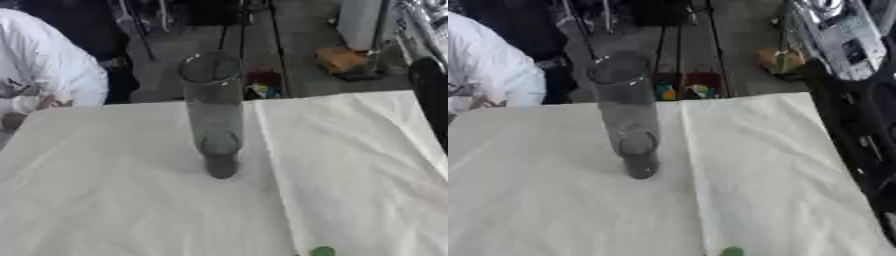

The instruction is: Arrange flowers into the vase.

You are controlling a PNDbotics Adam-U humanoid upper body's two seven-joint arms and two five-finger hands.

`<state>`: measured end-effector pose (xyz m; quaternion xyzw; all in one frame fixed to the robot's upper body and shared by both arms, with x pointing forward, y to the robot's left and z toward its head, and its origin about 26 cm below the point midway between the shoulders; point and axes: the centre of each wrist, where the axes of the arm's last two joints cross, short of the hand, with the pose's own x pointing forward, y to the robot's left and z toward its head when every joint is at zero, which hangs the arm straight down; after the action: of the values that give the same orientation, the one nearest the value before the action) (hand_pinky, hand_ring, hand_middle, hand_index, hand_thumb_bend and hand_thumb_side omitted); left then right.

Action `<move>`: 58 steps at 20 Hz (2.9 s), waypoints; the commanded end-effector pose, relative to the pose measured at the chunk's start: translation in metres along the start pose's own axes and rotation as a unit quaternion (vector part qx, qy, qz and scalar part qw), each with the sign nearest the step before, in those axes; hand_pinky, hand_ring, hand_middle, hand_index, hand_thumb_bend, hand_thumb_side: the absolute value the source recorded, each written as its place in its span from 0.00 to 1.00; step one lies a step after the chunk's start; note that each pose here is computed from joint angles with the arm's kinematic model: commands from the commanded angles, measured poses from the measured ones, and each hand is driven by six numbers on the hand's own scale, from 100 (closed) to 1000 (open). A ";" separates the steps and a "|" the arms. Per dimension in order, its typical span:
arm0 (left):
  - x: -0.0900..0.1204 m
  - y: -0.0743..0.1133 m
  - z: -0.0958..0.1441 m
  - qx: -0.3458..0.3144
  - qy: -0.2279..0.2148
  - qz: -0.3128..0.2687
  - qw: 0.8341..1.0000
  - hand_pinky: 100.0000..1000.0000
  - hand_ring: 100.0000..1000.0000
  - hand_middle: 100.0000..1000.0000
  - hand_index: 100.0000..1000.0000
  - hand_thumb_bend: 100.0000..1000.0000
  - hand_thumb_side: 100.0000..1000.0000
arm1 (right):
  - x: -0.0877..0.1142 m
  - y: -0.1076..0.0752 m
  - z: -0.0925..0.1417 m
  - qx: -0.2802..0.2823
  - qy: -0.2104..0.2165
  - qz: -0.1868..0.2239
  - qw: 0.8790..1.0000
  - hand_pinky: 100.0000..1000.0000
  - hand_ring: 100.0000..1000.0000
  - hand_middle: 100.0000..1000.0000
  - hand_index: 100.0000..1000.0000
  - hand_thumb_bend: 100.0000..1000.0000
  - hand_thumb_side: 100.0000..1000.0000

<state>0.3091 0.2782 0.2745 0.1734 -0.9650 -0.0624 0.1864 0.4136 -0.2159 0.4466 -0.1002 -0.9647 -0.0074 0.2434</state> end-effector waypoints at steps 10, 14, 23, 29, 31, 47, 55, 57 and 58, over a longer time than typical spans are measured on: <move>0.008 0.000 -0.013 -0.007 -0.030 0.005 1.000 0.79 0.93 0.89 0.96 0.00 1.00 | 0.048 0.024 -0.020 -0.019 -0.058 -0.106 0.993 0.00 0.00 0.00 0.00 0.00 0.06; 0.009 -0.003 -0.014 -0.004 -0.033 0.013 0.999 0.79 0.93 0.89 0.96 0.00 1.00 | 0.056 0.032 -0.019 -0.009 -0.076 -0.133 0.988 0.00 0.00 0.00 0.00 0.00 0.00; 0.010 -0.006 -0.014 -0.009 -0.035 0.022 0.999 0.79 0.93 0.89 0.96 0.00 1.00 | 0.063 0.036 -0.022 -0.007 -0.089 -0.146 0.985 0.00 0.00 0.00 0.00 0.00 0.06; 0.011 -0.006 -0.015 -0.012 -0.036 0.021 0.999 0.79 0.93 0.89 0.96 0.00 1.00 | 0.070 0.034 -0.027 -0.019 -0.088 -0.159 0.983 0.00 0.00 0.00 0.00 0.00 0.06; 0.010 -0.005 -0.015 -0.013 -0.035 0.019 0.999 0.79 0.93 0.89 0.96 0.00 1.00 | 0.072 0.033 -0.029 -0.022 -0.088 -0.160 0.983 0.00 0.00 0.00 0.00 0.00 0.06; 0.013 -0.008 -0.020 -0.010 -0.042 0.027 0.999 0.79 0.92 0.89 0.96 0.00 1.00 | 0.072 0.050 -0.021 -0.019 -0.051 -0.197 0.979 0.00 0.00 0.00 0.00 0.00 0.08; 0.013 -0.009 -0.020 -0.008 -0.042 0.031 0.999 0.79 0.91 0.89 0.96 0.00 1.00 | 0.071 0.060 -0.016 -0.007 -0.040 -0.204 0.978 0.00 0.00 0.00 0.00 0.00 0.09; 0.013 -0.009 -0.020 -0.008 -0.041 0.032 0.999 0.79 0.91 0.89 0.96 0.00 1.00 | 0.070 0.061 -0.015 -0.006 -0.036 -0.205 0.978 0.00 0.00 0.00 0.00 0.00 0.09; 0.013 -0.010 -0.020 -0.008 -0.041 0.033 0.999 0.79 0.91 0.89 0.96 0.00 1.00 | 0.070 0.062 -0.014 -0.006 -0.033 -0.206 0.978 0.00 0.00 0.00 0.00 0.00 0.09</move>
<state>0.3113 0.2635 0.2877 0.1380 -0.9746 -0.0684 0.1628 0.3820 -0.1443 0.4798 0.0892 -0.9698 -0.0610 0.2188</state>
